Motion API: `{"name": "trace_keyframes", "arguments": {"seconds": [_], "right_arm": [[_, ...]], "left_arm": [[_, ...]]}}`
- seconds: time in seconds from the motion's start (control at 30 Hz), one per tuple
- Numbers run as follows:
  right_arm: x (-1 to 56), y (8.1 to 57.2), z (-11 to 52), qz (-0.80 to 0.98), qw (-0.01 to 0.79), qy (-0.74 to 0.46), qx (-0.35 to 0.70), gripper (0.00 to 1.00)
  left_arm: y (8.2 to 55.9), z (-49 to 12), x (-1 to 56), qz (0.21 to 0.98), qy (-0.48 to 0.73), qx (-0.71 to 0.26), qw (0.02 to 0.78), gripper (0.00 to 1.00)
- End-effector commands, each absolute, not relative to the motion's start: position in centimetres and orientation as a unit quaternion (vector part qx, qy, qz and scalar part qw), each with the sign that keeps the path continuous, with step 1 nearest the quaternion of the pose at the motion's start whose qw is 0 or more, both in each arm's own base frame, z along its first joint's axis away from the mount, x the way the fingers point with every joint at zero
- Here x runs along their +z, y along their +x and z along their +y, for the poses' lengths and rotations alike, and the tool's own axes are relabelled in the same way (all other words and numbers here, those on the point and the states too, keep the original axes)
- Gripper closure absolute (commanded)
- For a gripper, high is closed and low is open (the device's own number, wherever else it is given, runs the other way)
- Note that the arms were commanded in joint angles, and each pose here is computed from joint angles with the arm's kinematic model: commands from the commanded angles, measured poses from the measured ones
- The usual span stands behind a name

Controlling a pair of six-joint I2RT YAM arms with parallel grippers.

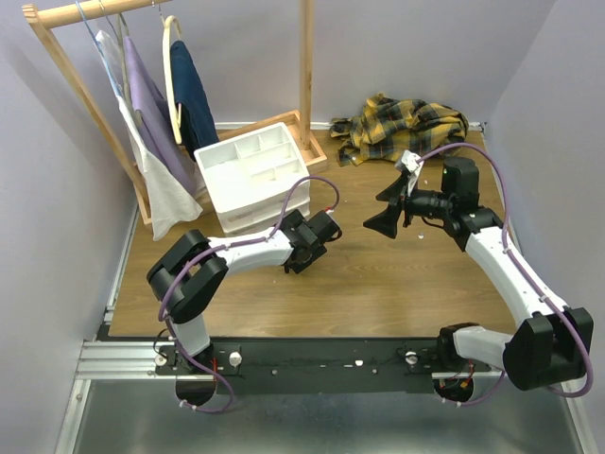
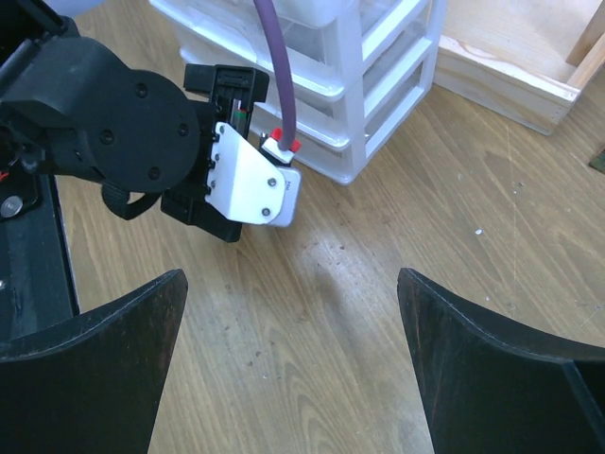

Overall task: Organize the makeup
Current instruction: Close the drawer in the storage box, then reset both arms

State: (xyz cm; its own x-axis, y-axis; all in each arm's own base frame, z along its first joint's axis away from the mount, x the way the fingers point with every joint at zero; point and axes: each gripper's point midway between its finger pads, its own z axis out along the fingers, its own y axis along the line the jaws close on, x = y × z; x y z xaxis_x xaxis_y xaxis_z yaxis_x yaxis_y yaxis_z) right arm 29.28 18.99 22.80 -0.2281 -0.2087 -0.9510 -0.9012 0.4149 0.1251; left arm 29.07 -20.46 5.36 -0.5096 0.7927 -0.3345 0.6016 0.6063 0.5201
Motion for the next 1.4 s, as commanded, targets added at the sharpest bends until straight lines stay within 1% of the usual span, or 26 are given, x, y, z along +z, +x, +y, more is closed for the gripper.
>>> {"name": "trace_keyframes", "arguments": {"seconds": [0.0, 0.17, 0.37, 0.57, 0.6, 0.67, 0.7, 0.87, 0.9, 0.93, 1.13, 1.27, 1.37], "right_arm": [[24.9, 29.3, 19.0, 0.674, 0.502, -0.413, 0.351, 0.00], [24.9, 29.3, 19.0, 0.673, 0.505, -0.414, 0.346, 0.00], [25.0, 29.8, 18.5, 0.677, 0.515, -0.413, 0.327, 0.00], [25.9, 30.9, 17.0, 0.688, 0.540, -0.392, 0.286, 0.00], [26.3, 31.1, 16.5, 0.693, 0.545, -0.380, 0.281, 0.00], [27.2, 31.7, 15.6, 0.696, 0.564, -0.362, 0.258, 0.00], [27.5, 31.9, 15.2, 0.701, 0.571, -0.348, 0.249, 0.00], [31.2, 33.6, 11.4, 0.715, 0.636, -0.243, 0.158, 0.00], [31.5, 33.8, 10.9, 0.722, 0.638, -0.218, 0.153, 0.00], [31.6, 34.2, 9.6, 0.732, 0.642, -0.188, 0.126, 0.00], [34.3, 33.9, 5.2, 0.733, 0.670, -0.108, 0.029, 0.00], [36.3, 33.1, 3.7, 0.732, 0.674, -0.094, -0.007, 0.00], [37.3, 32.3, 3.7, 0.731, 0.674, -0.106, -0.009, 0.00]], "left_arm": [[32.7, -20.3, 8.2, 0.833, 0.377, 0.220, 0.341, 0.01], [31.5, -21.0, 9.0, 0.836, 0.385, 0.188, 0.343, 0.02], [29.1, -22.9, 11.8, 0.835, 0.394, 0.092, 0.373, 0.02], [26.2, -24.2, 17.4, 0.815, 0.382, -0.036, 0.435, 0.01], [25.7, -23.9, 19.4, 0.804, 0.373, -0.056, 0.459, 0.01], [25.0, -23.6, 20.9, 0.795, 0.367, -0.077, 0.478, 0.01], [24.5, -23.0, 22.6, 0.786, 0.353, -0.091, 0.499, 0.01], [24.3, -20.4, 27.6, 0.765, 0.282, -0.118, 0.567, 0.01], [24.1, -19.6, 29.1, 0.755, 0.268, -0.123, 0.585, 0.01], [24.1, -19.1, 30.4, 0.754, 0.240, -0.141, 0.595, 0.01], [24.1, -13.8, 36.6, 0.719, 0.143, -0.148, 0.663, 0.01], [23.8, -11.6, 38.4, 0.706, 0.112, -0.127, 0.687, 0.01], [23.5, -10.8, 38.6, 0.707, 0.107, -0.115, 0.690, 0.01]]}}
